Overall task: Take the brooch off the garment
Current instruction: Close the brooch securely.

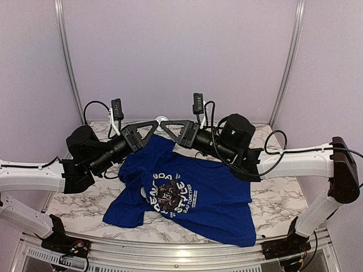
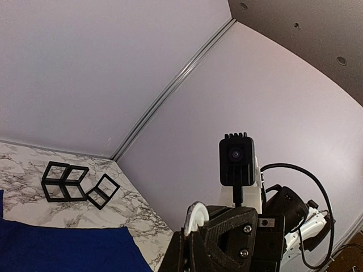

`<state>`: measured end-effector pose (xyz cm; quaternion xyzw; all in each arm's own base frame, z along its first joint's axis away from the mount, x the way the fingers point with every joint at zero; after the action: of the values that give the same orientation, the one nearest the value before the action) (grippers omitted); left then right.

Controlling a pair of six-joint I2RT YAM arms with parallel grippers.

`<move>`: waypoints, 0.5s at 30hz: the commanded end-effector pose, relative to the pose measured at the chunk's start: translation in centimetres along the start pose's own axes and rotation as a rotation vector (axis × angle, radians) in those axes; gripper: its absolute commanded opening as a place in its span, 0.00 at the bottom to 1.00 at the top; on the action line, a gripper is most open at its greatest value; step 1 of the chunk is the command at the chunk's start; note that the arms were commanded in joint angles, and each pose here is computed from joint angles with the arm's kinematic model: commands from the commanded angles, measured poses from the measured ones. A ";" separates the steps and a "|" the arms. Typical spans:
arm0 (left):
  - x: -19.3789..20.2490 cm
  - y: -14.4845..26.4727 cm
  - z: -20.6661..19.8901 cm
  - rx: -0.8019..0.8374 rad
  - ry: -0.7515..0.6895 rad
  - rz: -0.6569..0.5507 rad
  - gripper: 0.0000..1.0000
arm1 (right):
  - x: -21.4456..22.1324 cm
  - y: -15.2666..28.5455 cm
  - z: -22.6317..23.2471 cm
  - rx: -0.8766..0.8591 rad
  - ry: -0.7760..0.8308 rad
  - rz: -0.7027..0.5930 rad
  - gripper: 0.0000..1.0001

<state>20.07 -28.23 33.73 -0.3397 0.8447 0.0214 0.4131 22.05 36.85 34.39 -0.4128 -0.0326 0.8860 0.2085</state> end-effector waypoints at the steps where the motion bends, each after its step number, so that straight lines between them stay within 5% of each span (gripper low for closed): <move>1: -0.2 -0.1 -0.6 -0.002 -0.041 0.015 0.00 | -2.6 0.6 -0.9 0.100 0.005 -0.167 0.01; 15: -0.7 0.7 -0.8 -0.019 -0.086 0.026 0.00 | -2.6 0.5 -1.1 0.094 -0.016 -0.185 0.00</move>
<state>20.09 -28.14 33.72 -0.3349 0.8373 0.0477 0.4295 21.98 36.90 34.06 -0.3987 -0.0290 0.8905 0.2173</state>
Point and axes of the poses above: each gripper's point midway between its finger pads, its own y axis back along the fingers, its own z axis along the line the jaws close on, x = y × z, the point moved 7 cm from there along y, back along the fingers
